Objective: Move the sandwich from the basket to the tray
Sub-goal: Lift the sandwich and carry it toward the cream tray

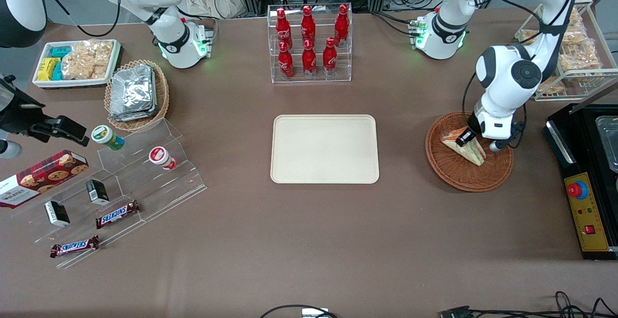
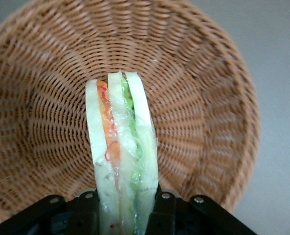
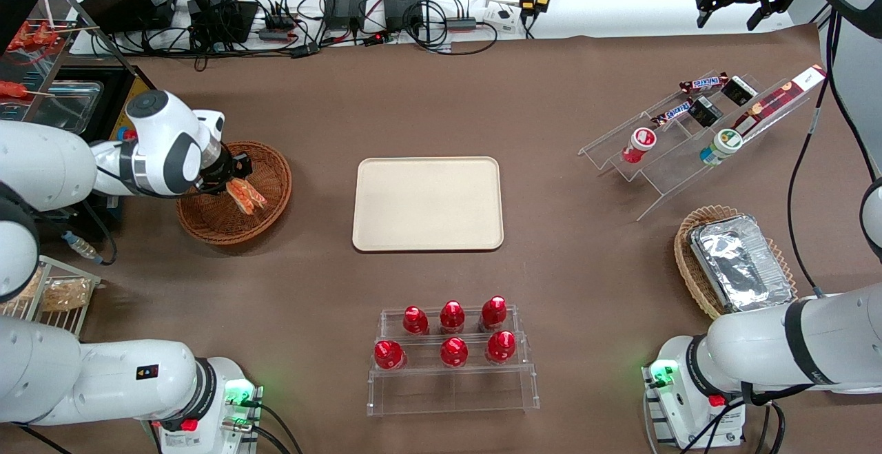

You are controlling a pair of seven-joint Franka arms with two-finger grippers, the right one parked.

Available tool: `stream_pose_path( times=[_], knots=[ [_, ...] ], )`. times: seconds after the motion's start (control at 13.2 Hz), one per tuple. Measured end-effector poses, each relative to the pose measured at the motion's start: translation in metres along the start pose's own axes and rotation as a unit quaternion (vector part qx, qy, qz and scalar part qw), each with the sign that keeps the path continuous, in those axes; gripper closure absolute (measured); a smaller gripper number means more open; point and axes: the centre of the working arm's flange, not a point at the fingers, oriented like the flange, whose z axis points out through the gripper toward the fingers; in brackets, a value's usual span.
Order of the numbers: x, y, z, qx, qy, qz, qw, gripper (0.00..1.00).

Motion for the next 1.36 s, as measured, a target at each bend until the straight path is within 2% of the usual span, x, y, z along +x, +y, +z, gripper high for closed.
stream_pose_path(
  times=[0.08,0.23,0.3,0.61,1.06,1.36],
  knots=[
    [-0.002,0.004,-0.017,0.005,0.004,0.025,0.9997,0.68],
    [-0.008,0.011,-0.043,0.014,0.008,0.092,0.9956,0.78],
    [-0.013,0.015,-0.051,0.017,0.008,0.122,0.9923,0.80],
    [-0.049,0.055,-0.056,0.020,0.014,0.207,0.9781,0.80],
    [-0.100,0.112,-0.066,0.012,0.030,0.300,0.9534,0.80],
    [-0.136,0.146,-0.060,0.006,0.023,0.353,0.9354,0.80]
  ],
)
